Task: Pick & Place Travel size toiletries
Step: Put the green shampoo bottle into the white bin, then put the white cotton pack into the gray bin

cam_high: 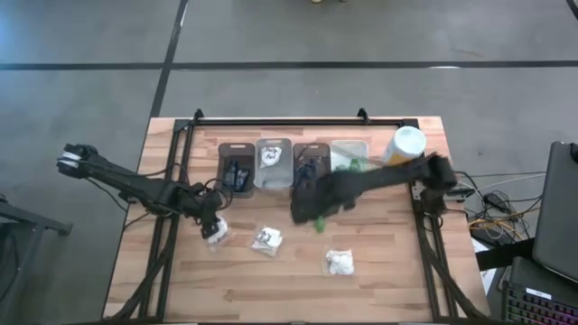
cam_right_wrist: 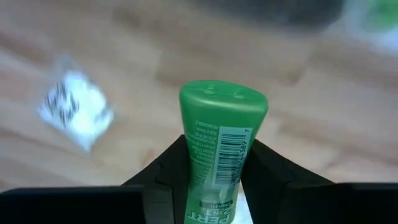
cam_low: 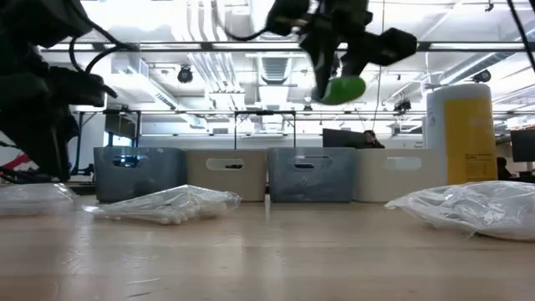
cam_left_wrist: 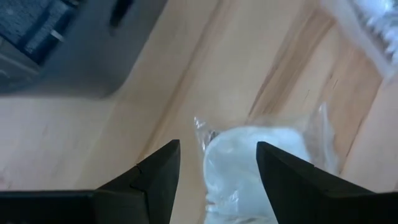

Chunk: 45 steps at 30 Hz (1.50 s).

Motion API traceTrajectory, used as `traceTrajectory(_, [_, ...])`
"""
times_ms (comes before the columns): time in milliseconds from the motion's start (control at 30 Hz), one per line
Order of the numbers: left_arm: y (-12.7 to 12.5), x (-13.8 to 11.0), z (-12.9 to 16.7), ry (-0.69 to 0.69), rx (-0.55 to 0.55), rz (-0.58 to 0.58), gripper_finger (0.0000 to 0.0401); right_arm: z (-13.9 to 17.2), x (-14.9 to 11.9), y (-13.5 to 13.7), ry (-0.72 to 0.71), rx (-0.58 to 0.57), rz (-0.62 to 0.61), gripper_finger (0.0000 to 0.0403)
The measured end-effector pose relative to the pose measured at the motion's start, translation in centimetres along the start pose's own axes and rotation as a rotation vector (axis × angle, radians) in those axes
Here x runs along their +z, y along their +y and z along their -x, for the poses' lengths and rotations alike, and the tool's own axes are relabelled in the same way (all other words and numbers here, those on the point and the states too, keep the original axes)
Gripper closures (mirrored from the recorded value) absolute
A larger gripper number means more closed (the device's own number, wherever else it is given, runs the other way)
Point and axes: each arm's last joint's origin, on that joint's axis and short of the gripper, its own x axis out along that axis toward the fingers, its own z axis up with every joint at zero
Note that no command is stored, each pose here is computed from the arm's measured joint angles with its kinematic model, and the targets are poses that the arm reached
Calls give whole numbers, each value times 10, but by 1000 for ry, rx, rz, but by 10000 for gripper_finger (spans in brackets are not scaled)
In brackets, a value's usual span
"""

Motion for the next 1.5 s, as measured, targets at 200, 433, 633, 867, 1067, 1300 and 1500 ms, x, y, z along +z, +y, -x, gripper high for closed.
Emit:
traceTrajectory(200, [1, 2, 4, -54, 16, 49, 185, 31, 60, -59, -103, -47, -65, 295])
traceTrajectory(433, [1, 2, 5, -65, 8, 152, 185, 14, 115, -126, -97, -155, -116, 294])
traceTrajectory(633, [-1, 5, 9, -76, -9, 240, 185, -18, 136, -148, -75, -128, -94, 256])
traceTrajectory(867, [-3, 6, 11, -46, -48, 286, 185, -27, 140, -150, -124, -127, -31, 181])
traceTrajectory(1067, [-6, 5, 12, 35, -122, 238, 185, -25, 140, -151, -145, -147, 21, 127])
traceTrajectory(1300, [-7, 1, 11, 127, -206, 115, 185, -11, 129, -138, -175, -96, 106, 85])
traceTrajectory(1500, [-9, 3, 13, 98, -227, -73, 185, -5, 114, -121, -196, -62, 188, 64])
